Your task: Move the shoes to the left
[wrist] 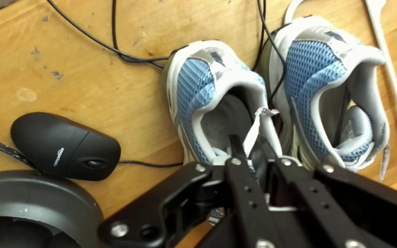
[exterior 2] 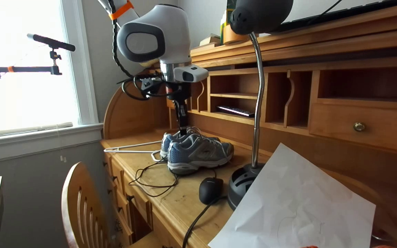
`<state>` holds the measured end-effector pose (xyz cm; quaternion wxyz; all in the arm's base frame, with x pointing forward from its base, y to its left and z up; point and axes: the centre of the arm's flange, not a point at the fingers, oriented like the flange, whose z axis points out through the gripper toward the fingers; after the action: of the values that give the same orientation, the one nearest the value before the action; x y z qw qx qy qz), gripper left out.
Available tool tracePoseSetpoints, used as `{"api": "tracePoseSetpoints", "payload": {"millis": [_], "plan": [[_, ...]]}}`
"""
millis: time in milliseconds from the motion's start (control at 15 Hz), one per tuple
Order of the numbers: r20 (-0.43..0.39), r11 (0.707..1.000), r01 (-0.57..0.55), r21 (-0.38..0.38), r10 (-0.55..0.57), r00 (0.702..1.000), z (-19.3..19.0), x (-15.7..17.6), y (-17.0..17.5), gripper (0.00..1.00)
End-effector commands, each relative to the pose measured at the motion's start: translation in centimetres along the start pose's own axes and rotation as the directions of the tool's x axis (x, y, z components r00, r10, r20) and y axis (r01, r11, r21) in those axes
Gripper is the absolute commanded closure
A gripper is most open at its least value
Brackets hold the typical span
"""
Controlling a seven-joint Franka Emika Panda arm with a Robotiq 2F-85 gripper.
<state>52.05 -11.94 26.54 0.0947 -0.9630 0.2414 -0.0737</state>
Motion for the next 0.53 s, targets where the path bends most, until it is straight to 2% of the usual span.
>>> {"api": "tracePoseSetpoints", "payload": {"millis": [0,200,333,467], "plan": [[0.033,1.0,0.014,-0.024,-0.013,0.999,0.9,-0.7,-0.4,0.82],[0.034,0.999,0.029,-0.031,-0.028,0.999,1.7,-0.9,-0.7,0.73],[0.026,0.998,0.035,-0.044,-0.034,0.999,2.1,-1.0,-0.9,0.74],[0.021,0.997,0.041,-0.06,-0.04,0.999,2.4,-1.1,-1.1,0.71]]}}
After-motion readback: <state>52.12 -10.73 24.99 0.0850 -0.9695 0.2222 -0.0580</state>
